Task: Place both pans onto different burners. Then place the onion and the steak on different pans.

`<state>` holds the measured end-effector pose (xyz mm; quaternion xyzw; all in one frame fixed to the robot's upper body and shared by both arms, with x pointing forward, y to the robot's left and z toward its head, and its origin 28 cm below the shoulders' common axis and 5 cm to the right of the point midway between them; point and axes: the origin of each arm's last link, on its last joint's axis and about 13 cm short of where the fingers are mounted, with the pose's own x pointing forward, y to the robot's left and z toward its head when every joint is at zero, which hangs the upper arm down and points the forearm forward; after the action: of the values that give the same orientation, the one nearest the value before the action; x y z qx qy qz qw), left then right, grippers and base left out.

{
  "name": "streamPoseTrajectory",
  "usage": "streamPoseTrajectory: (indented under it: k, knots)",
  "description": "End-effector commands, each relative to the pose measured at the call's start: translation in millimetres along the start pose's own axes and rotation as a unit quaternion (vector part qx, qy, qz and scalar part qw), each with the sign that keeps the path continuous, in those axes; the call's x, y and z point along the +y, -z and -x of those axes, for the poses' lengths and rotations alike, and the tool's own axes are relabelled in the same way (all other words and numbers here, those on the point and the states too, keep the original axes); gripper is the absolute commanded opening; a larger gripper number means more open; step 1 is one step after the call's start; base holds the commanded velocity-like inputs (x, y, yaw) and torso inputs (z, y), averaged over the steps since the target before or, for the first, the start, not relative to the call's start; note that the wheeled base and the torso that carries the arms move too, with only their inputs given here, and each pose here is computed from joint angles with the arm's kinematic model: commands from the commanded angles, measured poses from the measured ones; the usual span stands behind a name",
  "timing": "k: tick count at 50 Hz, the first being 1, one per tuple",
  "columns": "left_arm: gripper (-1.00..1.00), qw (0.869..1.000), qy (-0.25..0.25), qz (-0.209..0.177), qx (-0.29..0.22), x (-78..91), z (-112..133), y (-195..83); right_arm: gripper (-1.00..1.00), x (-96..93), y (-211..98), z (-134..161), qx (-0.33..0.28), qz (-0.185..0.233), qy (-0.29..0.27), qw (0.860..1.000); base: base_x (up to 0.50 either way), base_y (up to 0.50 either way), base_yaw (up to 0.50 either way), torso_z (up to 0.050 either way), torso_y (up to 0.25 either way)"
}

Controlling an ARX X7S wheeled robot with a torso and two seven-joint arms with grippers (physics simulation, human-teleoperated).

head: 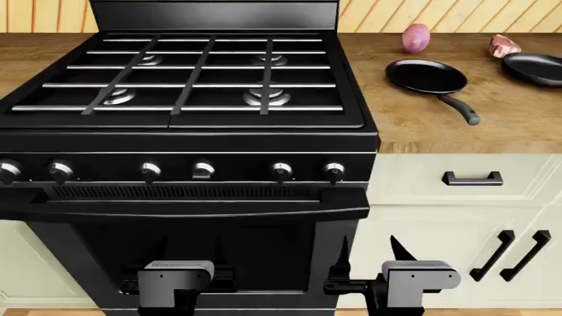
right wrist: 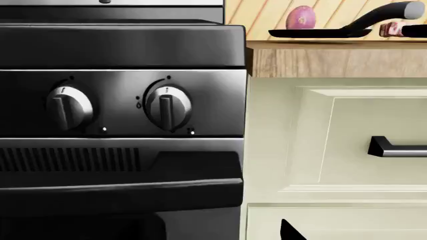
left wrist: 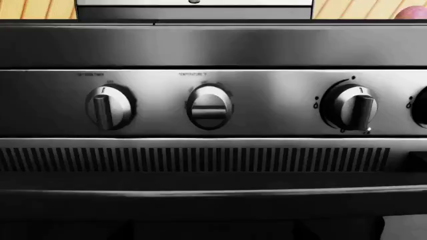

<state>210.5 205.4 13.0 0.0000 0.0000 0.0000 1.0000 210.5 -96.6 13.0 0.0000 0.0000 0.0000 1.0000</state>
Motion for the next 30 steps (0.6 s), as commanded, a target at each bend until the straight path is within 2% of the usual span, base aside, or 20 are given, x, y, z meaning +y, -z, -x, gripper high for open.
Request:
streamPoseTrajectory:
  k: [1,15,30]
  knots:
    - [1.00,1.000,0.001,0.001,-0.002,-0.3,0.8,-1.7,1.00,0.7,0.4,0.4,0.000,0.000,0.000,1.000,0.00,0.00,0.00,0.000,0.000]
    - [1.00,1.000,0.012,-0.008,-0.007,-1.7,6.0,-5.4,1.00,3.7,3.8,2.1,0.002,-0.002,-0.004,1.000,0.00,0.00,0.00,0.000,0.000]
    - [1.00,1.000,0.013,-0.010,-0.013,-1.7,8.0,-12.2,1.00,4.1,5.5,4.6,0.002,-0.006,-0.001,1.000,0.00,0.00,0.00,0.050,0.000]
